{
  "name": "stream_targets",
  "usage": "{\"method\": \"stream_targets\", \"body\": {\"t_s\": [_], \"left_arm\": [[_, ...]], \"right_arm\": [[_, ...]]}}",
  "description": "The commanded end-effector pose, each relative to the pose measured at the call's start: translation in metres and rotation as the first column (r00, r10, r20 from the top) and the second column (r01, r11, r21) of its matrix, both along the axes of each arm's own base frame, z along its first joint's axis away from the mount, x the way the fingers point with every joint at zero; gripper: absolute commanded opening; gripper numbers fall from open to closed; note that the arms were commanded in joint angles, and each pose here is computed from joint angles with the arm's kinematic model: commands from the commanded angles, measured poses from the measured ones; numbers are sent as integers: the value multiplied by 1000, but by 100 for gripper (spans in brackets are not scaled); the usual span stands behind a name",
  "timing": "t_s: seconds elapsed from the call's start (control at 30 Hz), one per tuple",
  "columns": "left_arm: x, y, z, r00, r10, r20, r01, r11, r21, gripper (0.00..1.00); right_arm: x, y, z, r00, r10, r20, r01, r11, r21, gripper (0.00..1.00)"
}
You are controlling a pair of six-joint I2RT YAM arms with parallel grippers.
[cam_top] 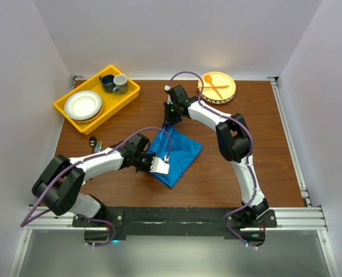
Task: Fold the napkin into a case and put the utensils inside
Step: Fold the lower triangle-folded napkin at the center of the board.
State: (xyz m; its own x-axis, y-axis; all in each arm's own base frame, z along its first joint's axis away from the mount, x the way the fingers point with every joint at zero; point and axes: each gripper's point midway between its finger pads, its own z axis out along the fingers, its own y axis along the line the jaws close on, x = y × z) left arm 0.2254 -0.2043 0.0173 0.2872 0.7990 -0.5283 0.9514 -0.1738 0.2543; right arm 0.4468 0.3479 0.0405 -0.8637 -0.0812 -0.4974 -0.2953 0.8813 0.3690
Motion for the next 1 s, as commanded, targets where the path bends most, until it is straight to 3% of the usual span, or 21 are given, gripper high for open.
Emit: {"method": "stream_targets", "body": {"t_s": [0.0, 0.43, 0.57, 0.7, 0.83, 0.97], "left_arm": [[-21, 18, -20, 997, 13, -75, -8, 998, 67, 0], [-20, 16, -14, 997, 20, -71, -16, 998, 54, 0], [-22, 17, -16, 997, 18, -75, -14, 998, 56, 0], [-22, 17, -17, 997, 18, -77, -14, 998, 53, 0], [-21, 16, -17, 997, 18, -80, -13, 998, 54, 0], [-21, 16, -17, 997, 17, -78, -13, 999, 51, 0]], "right_arm": [[6, 3, 49, 996, 11, 91, -14, 999, 31, 0], [-14, -8, 69, 994, 64, 85, -65, 998, 11, 0], [-12, -19, 60, 994, 70, 79, -67, 997, -46, 22], [-3, -13, 77, 990, 57, 127, -57, 998, 0, 41], [13, -2, 91, 979, 42, 197, -53, 997, 48, 41], [21, 4, 77, 984, 24, 175, -34, 998, 55, 41]]}}
